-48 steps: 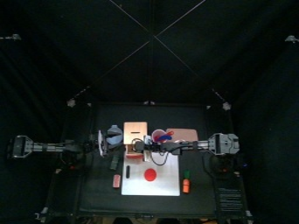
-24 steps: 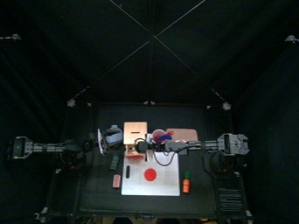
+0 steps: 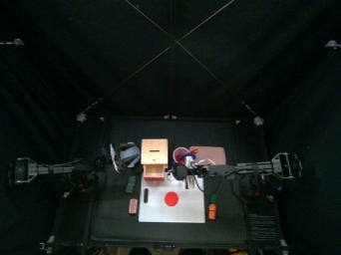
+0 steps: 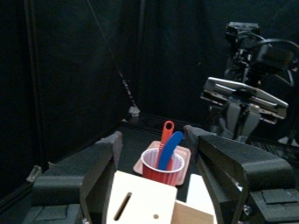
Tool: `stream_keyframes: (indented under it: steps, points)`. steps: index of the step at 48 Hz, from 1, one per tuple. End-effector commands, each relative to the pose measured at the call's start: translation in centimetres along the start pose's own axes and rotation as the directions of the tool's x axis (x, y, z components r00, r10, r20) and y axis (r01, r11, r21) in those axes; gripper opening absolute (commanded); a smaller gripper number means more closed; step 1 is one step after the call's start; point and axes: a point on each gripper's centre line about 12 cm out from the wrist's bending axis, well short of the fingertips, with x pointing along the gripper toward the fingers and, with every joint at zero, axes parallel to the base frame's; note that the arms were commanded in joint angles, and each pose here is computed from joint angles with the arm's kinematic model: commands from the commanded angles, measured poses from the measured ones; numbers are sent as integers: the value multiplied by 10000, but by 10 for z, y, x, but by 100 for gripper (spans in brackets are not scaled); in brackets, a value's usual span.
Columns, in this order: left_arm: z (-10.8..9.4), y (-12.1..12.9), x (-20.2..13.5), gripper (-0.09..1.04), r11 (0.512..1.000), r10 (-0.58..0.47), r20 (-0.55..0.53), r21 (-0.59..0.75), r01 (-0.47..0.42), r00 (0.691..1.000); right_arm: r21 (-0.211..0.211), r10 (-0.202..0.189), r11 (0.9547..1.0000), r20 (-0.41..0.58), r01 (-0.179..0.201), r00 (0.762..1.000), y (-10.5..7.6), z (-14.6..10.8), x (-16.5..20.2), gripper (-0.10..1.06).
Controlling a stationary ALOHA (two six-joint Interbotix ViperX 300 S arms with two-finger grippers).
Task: Get the cutter from the drawer then cut the dough then place the extra dough in the bowl
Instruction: Place the cutter on the board
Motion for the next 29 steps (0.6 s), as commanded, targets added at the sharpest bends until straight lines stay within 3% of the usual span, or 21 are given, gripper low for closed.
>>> stream_keyframes:
  steps: [1,16,29]
  points:
    - [15,1,12,94,9999,102,548,43,-105,9984,239,202,9995,368,-211,9991,7,-16,-9,44]
    - [23,3,30,94,9997,224,715,77,-230,9972,206,429,9988,642,-443,9970,18,-70,2,44]
    - [15,4,38,94,9996,262,396,91,-266,9989,261,429,9987,467,-442,9980,19,-88,1,46]
